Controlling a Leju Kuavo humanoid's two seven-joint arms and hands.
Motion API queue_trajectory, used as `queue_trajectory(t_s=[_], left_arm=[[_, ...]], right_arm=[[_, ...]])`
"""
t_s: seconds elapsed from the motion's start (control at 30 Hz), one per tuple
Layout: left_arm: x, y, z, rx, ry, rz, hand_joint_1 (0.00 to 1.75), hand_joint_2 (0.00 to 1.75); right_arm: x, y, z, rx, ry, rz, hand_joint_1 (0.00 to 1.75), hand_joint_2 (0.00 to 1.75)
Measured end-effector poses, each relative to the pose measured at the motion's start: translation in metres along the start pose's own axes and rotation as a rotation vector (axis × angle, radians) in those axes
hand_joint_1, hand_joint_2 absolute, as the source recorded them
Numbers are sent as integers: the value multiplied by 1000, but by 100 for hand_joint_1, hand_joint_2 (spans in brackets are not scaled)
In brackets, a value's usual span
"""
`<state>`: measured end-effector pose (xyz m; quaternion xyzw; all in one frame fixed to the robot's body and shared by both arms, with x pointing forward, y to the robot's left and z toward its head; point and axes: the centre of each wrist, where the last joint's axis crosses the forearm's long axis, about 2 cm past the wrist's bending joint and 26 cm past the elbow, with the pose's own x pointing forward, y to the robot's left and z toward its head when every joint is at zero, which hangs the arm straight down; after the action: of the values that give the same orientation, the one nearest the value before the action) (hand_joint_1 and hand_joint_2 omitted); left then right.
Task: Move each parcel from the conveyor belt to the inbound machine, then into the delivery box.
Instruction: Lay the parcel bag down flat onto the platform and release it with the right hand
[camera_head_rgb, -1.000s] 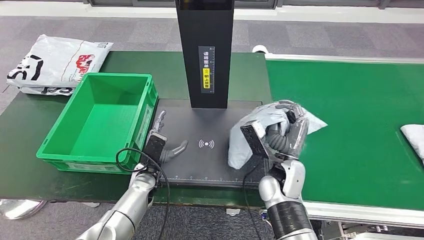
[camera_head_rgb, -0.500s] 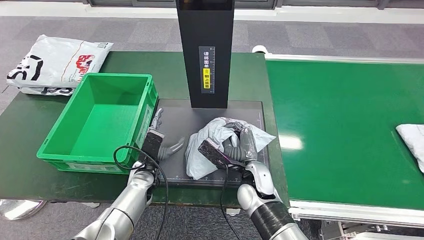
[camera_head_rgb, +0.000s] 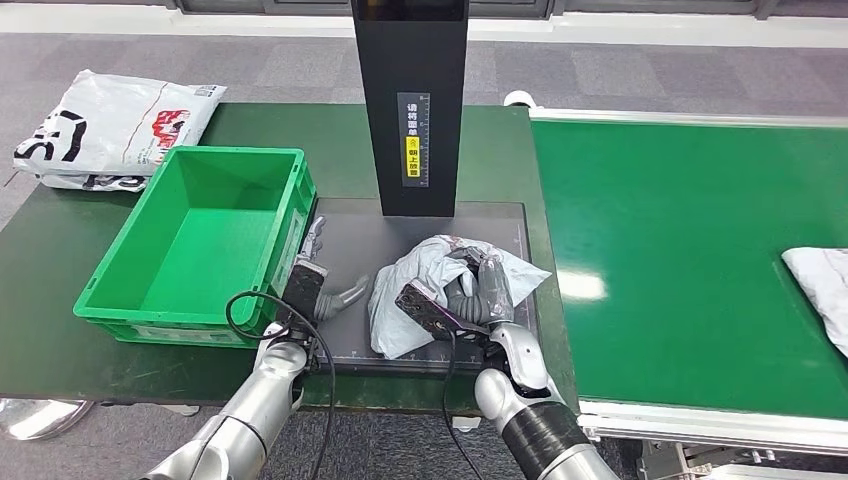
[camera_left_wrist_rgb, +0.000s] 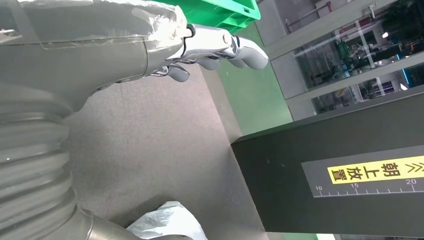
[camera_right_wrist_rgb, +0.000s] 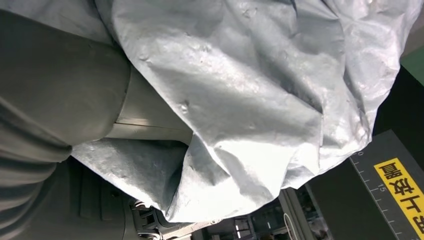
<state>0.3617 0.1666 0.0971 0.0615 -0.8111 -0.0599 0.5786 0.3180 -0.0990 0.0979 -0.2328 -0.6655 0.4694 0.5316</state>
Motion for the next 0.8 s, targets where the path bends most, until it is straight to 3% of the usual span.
queue_trajectory(t_s=[0.3, 0.33, 0.43, 0.47, 0.53, 0.6, 0.7, 0.8], left_arm=[[-1, 1, 1, 7, 10, 19, 0, 175], [-1, 1, 1, 8, 11, 21, 0, 175], [-1, 0, 1, 9, 12, 26, 0, 175], [0, 0, 0, 9, 12, 27, 0, 175], [1, -1, -1, 8, 10, 32, 0, 175], [2, -3, -2, -2, 4, 48, 0, 175], [5, -7, -1, -28, -3, 91, 0, 175], [11, -13, 0, -34, 0, 117, 0, 175]], right_arm=[[-4, 6, 2, 62, -21, 41, 175, 175], [-5, 6, 2, 60, -24, 39, 164, 175], [-6, 8, 3, 89, -23, 46, 34, 175], [-6, 9, 3, 120, -15, 58, 1, 175], [-7, 14, 3, 174, -2, 84, 0, 175], [-10, 18, 7, 134, -29, 30, 0, 175], [-15, 17, 18, -169, -119, -239, 0, 175], [-21, 3, 24, -408, -130, -405, 0, 175]])
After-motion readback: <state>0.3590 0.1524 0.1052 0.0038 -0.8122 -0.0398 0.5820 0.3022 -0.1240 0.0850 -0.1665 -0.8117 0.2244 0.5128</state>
